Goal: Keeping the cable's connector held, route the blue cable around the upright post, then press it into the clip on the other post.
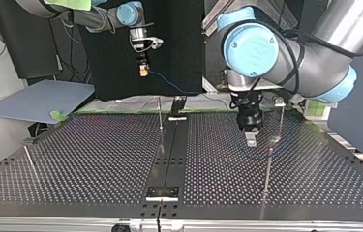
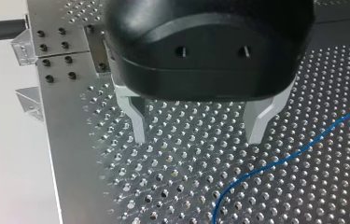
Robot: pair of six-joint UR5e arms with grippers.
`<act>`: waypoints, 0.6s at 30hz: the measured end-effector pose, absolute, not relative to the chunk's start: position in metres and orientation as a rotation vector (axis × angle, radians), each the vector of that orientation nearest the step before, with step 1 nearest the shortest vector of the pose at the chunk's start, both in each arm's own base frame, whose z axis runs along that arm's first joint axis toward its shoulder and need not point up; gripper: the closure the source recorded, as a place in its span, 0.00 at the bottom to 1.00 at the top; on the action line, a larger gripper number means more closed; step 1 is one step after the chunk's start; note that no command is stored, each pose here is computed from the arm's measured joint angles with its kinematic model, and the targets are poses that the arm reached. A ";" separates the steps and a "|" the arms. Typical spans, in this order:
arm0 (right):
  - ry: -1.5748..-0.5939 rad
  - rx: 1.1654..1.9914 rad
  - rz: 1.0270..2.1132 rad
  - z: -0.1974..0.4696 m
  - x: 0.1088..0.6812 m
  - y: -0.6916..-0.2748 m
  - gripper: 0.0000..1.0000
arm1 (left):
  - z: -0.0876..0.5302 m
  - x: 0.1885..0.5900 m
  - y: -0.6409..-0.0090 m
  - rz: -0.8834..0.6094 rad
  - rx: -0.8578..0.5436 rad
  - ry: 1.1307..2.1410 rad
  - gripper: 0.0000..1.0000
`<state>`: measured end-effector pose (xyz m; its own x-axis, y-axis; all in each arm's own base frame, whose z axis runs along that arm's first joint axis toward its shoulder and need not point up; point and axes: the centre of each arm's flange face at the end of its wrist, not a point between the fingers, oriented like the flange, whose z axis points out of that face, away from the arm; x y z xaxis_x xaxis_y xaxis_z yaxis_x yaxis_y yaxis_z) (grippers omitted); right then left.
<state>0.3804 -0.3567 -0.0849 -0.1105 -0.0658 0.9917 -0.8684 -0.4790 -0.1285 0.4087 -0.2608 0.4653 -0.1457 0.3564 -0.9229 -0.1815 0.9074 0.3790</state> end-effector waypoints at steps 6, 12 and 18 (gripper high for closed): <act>-1.047 1.544 1.657 -0.085 0.381 -0.357 1.00 | 0.463 0.425 -0.274 0.461 0.135 1.644 0.00; -1.046 1.544 1.658 -0.085 0.381 -0.358 1.00 | 0.470 0.437 -0.275 0.461 0.116 1.628 0.00; -1.046 1.543 1.658 -0.085 0.382 -0.358 1.00 | 0.455 0.451 -0.281 0.470 0.132 1.650 0.00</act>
